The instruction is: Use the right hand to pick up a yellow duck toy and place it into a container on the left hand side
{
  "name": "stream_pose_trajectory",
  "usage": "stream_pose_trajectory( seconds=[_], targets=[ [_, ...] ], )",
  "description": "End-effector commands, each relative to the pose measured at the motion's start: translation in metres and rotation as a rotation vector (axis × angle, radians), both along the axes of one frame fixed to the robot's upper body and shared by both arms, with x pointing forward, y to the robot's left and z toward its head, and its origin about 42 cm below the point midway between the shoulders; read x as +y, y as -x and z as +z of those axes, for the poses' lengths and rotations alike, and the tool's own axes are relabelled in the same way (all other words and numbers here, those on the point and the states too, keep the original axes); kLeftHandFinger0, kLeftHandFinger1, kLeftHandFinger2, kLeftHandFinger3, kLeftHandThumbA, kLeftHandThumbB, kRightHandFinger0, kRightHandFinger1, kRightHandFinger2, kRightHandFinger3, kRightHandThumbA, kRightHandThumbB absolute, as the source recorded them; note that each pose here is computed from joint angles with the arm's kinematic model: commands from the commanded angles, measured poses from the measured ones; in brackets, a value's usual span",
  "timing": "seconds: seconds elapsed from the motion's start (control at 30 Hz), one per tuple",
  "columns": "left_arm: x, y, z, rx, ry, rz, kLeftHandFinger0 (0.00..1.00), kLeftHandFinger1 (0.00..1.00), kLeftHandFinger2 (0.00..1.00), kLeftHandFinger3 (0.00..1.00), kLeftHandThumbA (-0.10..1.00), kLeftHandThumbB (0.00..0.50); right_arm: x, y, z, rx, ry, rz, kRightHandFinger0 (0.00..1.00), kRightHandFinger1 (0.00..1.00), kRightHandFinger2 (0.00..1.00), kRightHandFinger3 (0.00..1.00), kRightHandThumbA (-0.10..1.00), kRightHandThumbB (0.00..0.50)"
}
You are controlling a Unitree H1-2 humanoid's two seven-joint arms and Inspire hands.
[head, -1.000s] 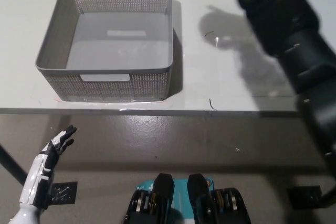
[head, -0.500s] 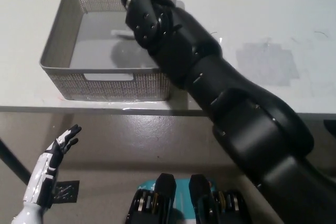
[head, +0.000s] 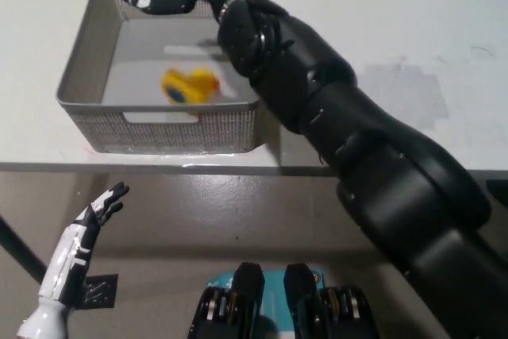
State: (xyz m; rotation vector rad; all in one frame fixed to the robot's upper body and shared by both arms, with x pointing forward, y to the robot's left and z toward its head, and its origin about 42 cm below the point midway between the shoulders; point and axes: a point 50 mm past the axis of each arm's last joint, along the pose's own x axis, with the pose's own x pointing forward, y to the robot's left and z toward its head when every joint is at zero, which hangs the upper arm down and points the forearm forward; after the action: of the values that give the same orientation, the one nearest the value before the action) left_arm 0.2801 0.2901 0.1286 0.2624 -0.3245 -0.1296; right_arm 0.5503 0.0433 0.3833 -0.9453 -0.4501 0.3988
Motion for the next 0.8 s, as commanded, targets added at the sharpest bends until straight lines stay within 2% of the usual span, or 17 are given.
stream_pose_trajectory(
  seconds=[0.0,0.07,0.23,0.3,0.33,0.4,0.47,0.53,0.63,0.77],
  targets=[
    [0.0,-0.002,0.011,-0.048,-0.037,-0.04,1.0,1.0,1.0,1.0,1.0,0.134,-0.008,-0.006,0.04,-0.062,0.024,0.009,1.0,1.0,1.0,1.0,1.0,0.487],
    [0.0,-0.003,0.011,-0.052,-0.032,-0.043,1.0,1.0,1.0,1.0,1.0,0.124,-0.016,-0.009,0.048,-0.066,0.008,0.007,1.0,1.0,1.0,1.0,1.0,0.473],
    [-0.002,-0.005,0.012,-0.044,-0.042,-0.047,1.0,1.0,1.0,1.0,1.0,0.162,-0.052,-0.019,0.085,-0.149,-0.092,-0.009,1.0,1.0,1.0,1.0,1.0,0.438],
    [-0.001,-0.005,0.013,-0.044,-0.049,-0.048,1.0,1.0,1.0,1.0,1.0,0.167,-0.081,-0.019,0.112,-0.206,-0.189,0.01,1.0,1.0,1.0,1.0,1.0,0.439],
    [0.0,-0.005,0.013,-0.047,-0.048,-0.047,1.0,1.0,1.0,1.0,1.0,0.161,-0.095,-0.016,0.125,-0.232,-0.201,0.007,1.0,1.0,1.0,1.0,1.0,0.476],
    [0.001,-0.004,0.014,-0.044,-0.049,-0.045,1.0,1.0,1.0,1.0,1.0,0.149,-0.121,-0.006,0.14,-0.275,-0.236,0.013,1.0,1.0,1.0,1.0,1.0,0.437],
    [0.002,-0.004,0.015,-0.047,-0.058,-0.044,1.0,1.0,1.0,1.0,1.0,0.141,-0.154,0.011,0.152,-0.339,-0.254,0.004,1.0,1.0,1.0,1.0,1.0,0.476],
    [0.002,-0.004,0.015,-0.043,-0.057,-0.043,1.0,1.0,1.0,1.0,1.0,0.148,-0.177,0.028,0.156,-0.399,-0.254,-0.007,1.0,1.0,1.0,1.0,1.0,0.449],
    [0.004,-0.002,0.016,-0.039,-0.065,-0.041,1.0,1.0,1.0,1.0,1.0,0.154,-0.217,0.062,0.139,-0.425,-0.372,0.004,1.0,1.0,1.0,1.0,1.0,0.439],
    [0.004,-0.001,0.015,-0.041,-0.054,-0.052,1.0,1.0,1.0,1.0,1.0,0.143,-0.247,0.117,0.07,-0.451,-0.444,0.027,1.0,1.0,1.0,1.0,1.0,0.422]
  ],
)
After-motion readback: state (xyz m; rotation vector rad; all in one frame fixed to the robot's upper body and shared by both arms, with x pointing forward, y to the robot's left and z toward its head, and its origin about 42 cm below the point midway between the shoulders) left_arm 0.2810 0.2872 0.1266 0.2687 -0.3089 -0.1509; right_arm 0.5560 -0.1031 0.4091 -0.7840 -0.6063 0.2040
